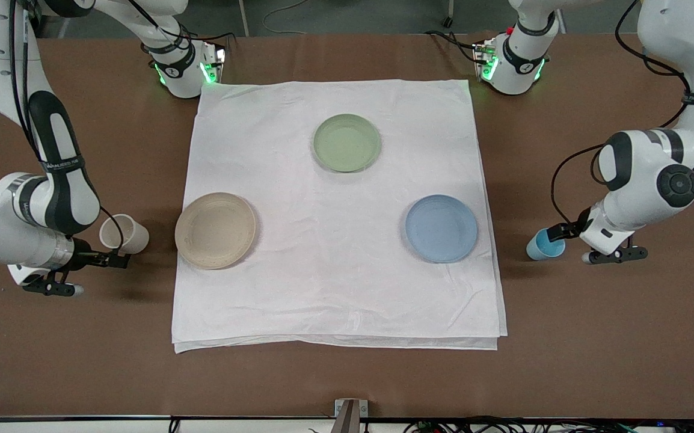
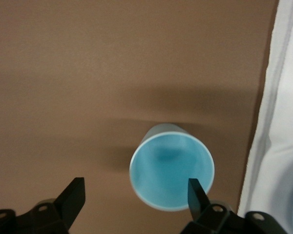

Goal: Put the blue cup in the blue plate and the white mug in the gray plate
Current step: 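Grasp the white mug with the right gripper while the left gripper grasps the cup, then carry the mug onto the beige plate while the left gripper carries the cup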

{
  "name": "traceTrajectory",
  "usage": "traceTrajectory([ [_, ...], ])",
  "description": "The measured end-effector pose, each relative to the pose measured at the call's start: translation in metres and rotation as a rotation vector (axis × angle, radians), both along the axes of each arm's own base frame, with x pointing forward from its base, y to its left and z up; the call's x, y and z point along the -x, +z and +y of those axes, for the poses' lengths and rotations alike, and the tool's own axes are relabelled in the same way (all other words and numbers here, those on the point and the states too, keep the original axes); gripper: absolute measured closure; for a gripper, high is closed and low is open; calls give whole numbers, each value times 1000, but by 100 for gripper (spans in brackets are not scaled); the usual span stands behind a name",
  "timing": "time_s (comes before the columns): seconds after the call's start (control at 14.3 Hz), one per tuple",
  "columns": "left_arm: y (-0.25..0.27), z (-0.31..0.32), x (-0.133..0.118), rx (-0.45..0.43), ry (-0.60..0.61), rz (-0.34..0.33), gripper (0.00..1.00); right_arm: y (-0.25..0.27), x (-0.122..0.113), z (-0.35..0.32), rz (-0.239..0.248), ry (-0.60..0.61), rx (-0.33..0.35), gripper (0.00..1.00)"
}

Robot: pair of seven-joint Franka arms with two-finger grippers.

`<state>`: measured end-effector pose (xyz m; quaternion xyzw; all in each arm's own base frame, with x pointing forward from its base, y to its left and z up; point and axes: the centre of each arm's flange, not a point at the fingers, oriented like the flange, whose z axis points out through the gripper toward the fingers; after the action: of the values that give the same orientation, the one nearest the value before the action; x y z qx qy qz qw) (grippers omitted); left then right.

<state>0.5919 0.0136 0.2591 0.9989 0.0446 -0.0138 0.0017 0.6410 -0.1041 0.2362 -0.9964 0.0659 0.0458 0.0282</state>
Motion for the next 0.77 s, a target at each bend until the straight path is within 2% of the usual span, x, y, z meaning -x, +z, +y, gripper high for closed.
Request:
traceTrajectory([
  [0.07,-12,0,-1,2,0,-2,22,-4,3,1,9,3,-2,35],
  [0.14,-22,0,-2,3,0,-4,22,-7,5,1,16,3,-3,45],
  [0.21,-31,0,-3,5,0,-5,28,-9,7,2,23,3,-4,55],
  [0.35,-40,-1,-4,6,0,-5,50,-12,10,2,32,3,-6,77],
  [0.49,-38,-3,-5,7,-3,-11,72,-9,10,3,38,5,-9,81],
  [0.63,-27,-6,-10,9,-9,-27,91,6,6,13,75,-10,-21,81],
  [0.7,-17,-12,-11,11,-17,-29,97,19,3,25,94,-29,-28,81],
  [0.77,-3,-21,-12,16,-33,-26,97,36,0,47,100,-51,-34,81],
])
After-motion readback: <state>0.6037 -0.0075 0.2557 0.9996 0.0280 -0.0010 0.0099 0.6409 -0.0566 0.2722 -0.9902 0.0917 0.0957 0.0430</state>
